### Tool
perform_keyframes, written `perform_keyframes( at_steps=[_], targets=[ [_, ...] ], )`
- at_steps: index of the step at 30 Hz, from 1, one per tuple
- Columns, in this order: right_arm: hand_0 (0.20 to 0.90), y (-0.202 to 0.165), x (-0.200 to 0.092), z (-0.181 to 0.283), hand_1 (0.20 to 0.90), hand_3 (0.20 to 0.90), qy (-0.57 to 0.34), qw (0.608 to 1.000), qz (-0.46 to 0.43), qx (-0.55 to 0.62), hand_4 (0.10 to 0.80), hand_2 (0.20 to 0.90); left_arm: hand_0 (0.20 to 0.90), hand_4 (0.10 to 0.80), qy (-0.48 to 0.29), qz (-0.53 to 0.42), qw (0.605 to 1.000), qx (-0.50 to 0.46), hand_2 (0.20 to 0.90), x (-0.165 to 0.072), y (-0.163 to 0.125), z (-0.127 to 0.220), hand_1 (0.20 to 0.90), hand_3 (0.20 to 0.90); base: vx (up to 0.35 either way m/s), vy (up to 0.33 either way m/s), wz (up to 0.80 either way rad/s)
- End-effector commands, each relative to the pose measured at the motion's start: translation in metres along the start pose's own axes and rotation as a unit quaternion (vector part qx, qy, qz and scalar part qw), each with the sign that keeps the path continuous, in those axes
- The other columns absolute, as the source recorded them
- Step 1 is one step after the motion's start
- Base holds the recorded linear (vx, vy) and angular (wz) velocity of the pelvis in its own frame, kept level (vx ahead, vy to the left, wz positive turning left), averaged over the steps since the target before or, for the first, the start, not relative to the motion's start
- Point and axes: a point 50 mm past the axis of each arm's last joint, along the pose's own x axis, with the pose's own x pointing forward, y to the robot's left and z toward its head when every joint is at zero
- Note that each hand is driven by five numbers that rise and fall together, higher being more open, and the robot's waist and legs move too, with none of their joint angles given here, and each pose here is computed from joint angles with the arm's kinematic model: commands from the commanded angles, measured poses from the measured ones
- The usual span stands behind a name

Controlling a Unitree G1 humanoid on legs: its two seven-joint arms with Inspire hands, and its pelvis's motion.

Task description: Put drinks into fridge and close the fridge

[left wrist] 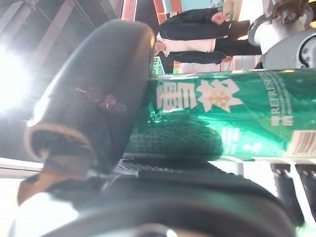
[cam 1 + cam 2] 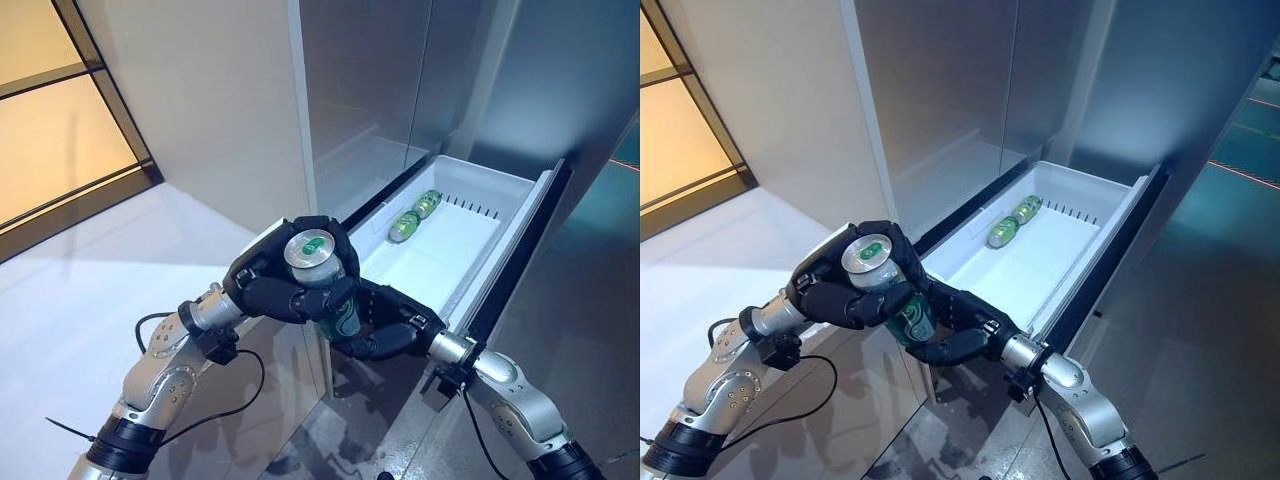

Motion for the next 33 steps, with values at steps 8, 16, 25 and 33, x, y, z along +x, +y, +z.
perform_keyframes(
  at_steps=[8, 16, 25, 33],
  targets=[
    [0.9, 0.037, 0.041, 0.087, 0.9, 0.9, -0.132, 0.971, 0.184, -0.081, 0.8, 0.9, 0.3, 0.1, -0.095, -0.11, 0.988, 0.048, 0.3, 0.056, -0.016, 0.04, 0.3, 0.2, 0.0, 0.0, 0.0],
    [0.9, 0.048, 0.051, 0.096, 0.9, 0.9, -0.131, 0.959, 0.231, -0.101, 0.8, 0.9, 0.3, 0.1, -0.068, -0.114, 0.99, 0.044, 0.3, 0.064, -0.017, 0.03, 0.3, 0.2, 0.0, 0.0, 0.0],
    [0.9, 0.051, 0.055, 0.098, 0.9, 0.9, -0.129, 0.961, 0.242, -0.036, 0.8, 0.9, 0.3, 0.1, -0.06, -0.089, 0.994, 0.035, 0.3, 0.061, -0.014, 0.022, 0.3, 0.2, 0.0, 0.0, 0.0],
    [0.9, 0.049, 0.059, 0.082, 0.9, 0.9, -0.111, 0.963, 0.222, 0.108, 0.8, 0.9, 0.3, 0.1, -0.053, -0.074, 0.995, 0.036, 0.3, 0.054, -0.008, 0.016, 0.3, 0.2, 0.0, 0.0, 0.0]
  ],
)
